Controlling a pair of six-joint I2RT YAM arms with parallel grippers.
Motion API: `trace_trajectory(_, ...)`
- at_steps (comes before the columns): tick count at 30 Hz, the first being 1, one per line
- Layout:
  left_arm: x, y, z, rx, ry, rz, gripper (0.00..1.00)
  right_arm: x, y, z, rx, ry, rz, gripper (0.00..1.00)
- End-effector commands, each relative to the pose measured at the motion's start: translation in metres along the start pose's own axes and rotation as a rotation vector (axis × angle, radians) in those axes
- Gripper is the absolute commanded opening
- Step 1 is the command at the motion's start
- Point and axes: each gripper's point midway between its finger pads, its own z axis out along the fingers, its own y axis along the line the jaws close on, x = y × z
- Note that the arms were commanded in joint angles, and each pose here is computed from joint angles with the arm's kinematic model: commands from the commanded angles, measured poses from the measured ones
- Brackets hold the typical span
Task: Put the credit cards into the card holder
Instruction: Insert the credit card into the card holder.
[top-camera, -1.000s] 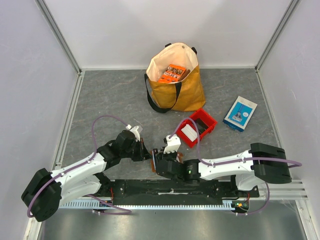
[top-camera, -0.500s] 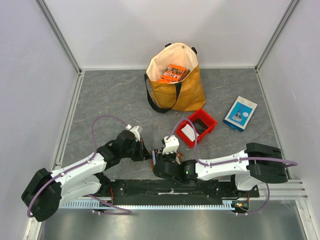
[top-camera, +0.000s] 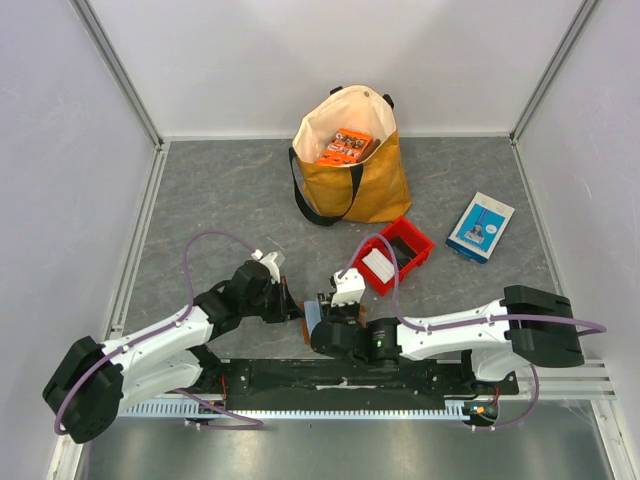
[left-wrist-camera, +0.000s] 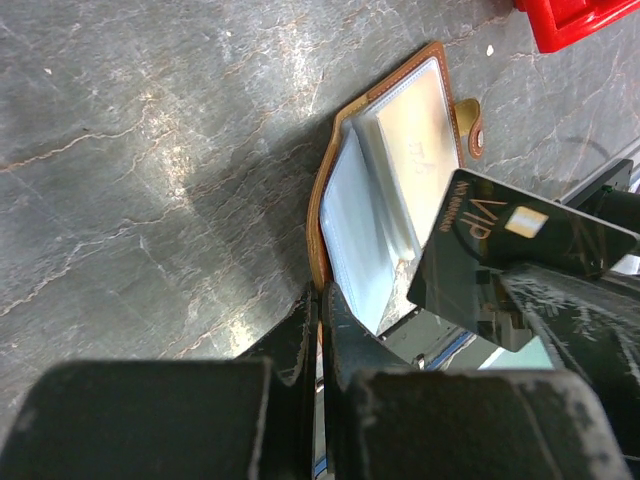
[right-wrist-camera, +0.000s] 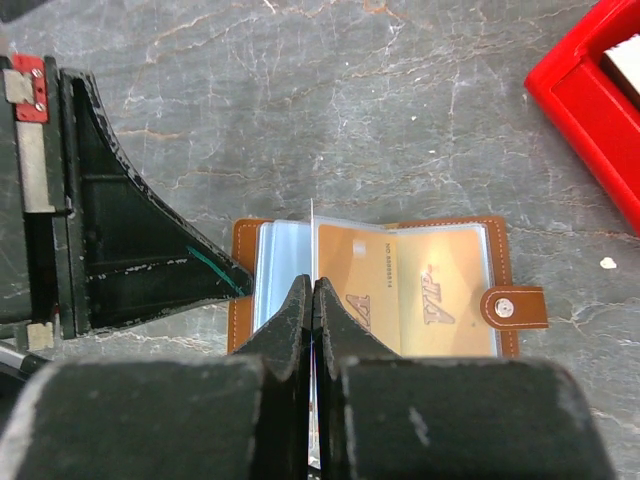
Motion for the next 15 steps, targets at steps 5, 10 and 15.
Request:
trace_trajectory(5,0.001,0.0,0.001,0.009,-0.001,0.011,0.02,-0.026,-0.01,-0.008,0.038,-0.081,0.022,0.0)
trace_trajectory(10,0.002,0.001,0.001,0.004,0.002,0.013,0.02,-0.026,-0.016,-0.01,0.051,-0.081,0.024,0.0)
trace_trajectory(15,0.003,0.005,0.002,-0.008,0.003,0.011,0.02,-0.026,-0.026,-0.011,0.066,-0.079,0.026,0.0)
